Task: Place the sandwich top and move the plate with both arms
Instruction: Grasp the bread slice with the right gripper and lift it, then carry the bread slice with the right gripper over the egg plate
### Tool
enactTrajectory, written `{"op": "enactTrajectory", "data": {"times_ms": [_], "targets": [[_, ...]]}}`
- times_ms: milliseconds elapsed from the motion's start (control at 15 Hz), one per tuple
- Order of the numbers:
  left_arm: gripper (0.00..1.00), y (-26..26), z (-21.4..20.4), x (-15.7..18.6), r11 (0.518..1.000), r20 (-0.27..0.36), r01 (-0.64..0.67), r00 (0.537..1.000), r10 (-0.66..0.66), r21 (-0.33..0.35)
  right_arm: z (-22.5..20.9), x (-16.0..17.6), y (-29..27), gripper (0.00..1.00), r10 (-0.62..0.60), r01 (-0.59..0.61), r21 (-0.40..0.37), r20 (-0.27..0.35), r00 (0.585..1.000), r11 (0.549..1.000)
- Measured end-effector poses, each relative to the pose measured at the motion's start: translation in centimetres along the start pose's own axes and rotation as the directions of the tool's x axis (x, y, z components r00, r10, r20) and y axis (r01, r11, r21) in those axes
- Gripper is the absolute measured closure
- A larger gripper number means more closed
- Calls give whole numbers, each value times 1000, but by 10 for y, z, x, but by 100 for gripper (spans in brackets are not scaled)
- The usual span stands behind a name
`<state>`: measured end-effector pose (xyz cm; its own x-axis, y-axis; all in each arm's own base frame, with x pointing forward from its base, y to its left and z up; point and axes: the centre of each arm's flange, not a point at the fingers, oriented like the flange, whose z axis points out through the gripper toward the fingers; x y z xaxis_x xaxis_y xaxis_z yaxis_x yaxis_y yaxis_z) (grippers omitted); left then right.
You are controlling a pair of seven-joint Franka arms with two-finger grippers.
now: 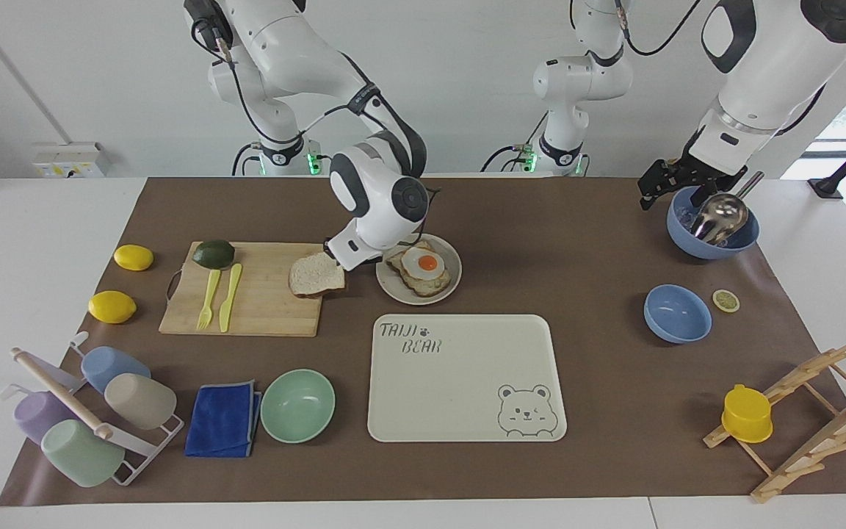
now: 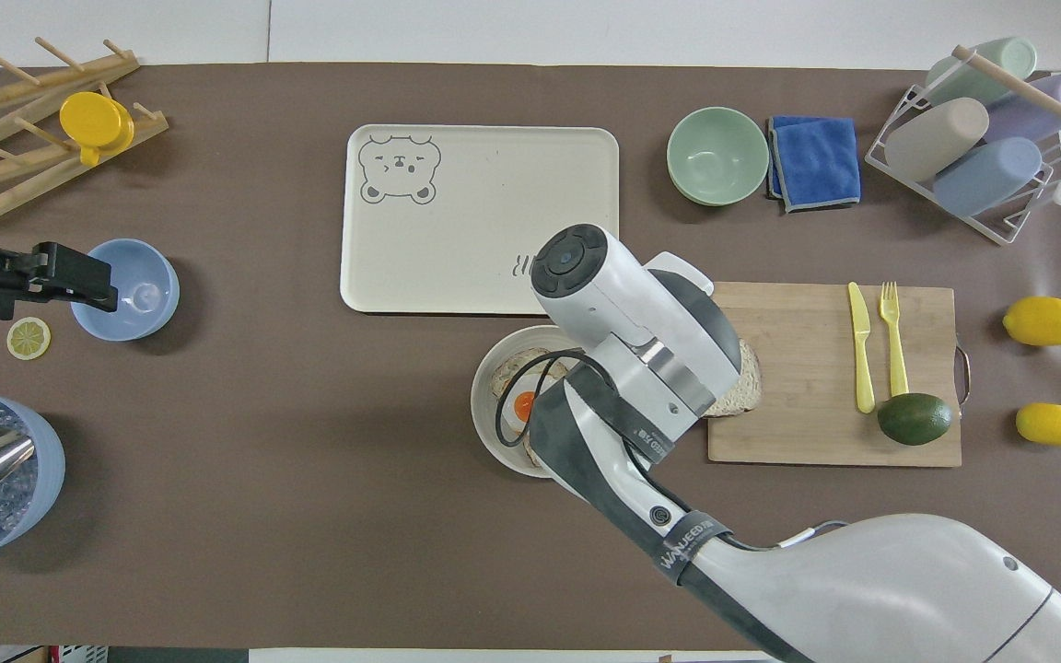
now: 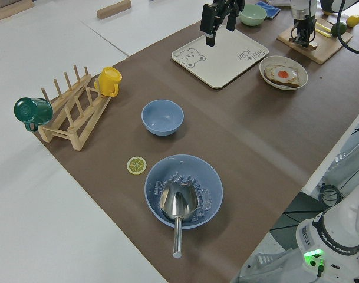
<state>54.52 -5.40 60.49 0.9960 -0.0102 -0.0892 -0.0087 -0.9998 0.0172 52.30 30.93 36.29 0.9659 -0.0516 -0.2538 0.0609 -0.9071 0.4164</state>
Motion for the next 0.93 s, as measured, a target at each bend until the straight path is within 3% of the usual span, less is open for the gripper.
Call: {"op": "enactTrajectory", "data": {"times_ms": [200, 400, 667, 933], "targets": [[0, 0, 0, 0, 1000, 0, 0, 1000, 0, 0, -47, -15, -23, 93, -44, 47, 70, -46, 998, 996], [0, 0, 0, 0, 1000, 0, 0, 1000, 0, 0, -64, -39, -71, 93, -36, 51, 148, -100, 994, 988], [0, 0, 0, 0, 1000, 0, 0, 1000, 0, 0, -64, -52, -107, 93, -10, 39, 237, -123, 992, 971], [0, 0, 0, 0, 1000, 0, 0, 1000, 0, 0, -43, -52, -120, 93, -15, 52, 264, -139, 990, 963]]}}
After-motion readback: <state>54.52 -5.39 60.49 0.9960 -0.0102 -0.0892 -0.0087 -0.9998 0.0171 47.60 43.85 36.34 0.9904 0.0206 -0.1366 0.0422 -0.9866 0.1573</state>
